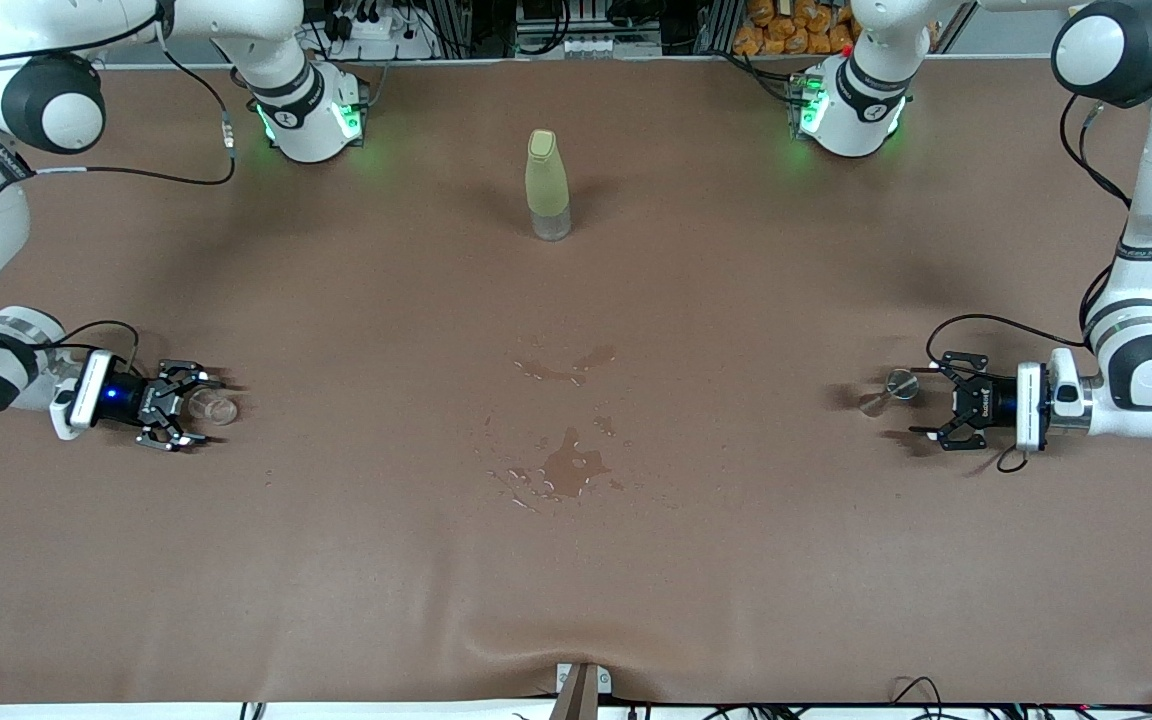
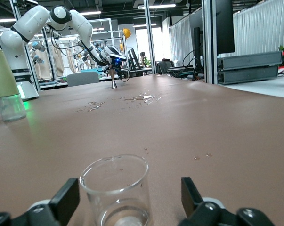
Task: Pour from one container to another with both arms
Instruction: 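Close the right gripper on the cup while the left gripper grasps the jigger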
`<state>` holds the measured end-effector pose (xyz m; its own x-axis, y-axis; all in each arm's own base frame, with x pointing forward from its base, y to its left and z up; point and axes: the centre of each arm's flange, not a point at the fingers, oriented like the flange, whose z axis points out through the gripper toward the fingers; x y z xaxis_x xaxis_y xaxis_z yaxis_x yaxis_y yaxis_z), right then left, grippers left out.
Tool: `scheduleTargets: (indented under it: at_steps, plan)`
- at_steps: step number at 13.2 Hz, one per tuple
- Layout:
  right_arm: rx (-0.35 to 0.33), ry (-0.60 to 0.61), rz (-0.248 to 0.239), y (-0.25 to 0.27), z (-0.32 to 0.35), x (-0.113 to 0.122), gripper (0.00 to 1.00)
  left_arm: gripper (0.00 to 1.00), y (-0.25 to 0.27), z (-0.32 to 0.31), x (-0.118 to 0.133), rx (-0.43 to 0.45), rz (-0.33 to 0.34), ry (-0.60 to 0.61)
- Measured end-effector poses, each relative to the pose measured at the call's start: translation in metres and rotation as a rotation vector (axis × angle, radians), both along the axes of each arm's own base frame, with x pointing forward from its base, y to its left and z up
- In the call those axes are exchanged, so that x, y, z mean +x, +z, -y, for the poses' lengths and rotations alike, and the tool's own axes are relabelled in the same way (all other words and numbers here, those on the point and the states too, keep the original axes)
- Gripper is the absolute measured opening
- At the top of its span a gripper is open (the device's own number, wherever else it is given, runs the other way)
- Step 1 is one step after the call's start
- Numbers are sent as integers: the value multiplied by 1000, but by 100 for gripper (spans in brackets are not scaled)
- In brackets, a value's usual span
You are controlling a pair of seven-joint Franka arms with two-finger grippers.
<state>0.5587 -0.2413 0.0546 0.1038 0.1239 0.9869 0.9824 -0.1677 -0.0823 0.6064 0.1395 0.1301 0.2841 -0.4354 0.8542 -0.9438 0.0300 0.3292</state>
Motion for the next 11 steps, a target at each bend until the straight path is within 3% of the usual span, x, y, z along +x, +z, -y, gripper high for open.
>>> scheduleTargets:
  at_steps: [5,7,11]
  plan:
    - [15,-14,30,0,0,5,89,86,-14,6,-7,-24,-9,-6]
    - [13,-11,40,4,2,8,87,71,-15,8,-7,-27,-8,-9]
    - [16,-9,40,3,2,8,84,68,-14,11,-6,-29,-7,-11]
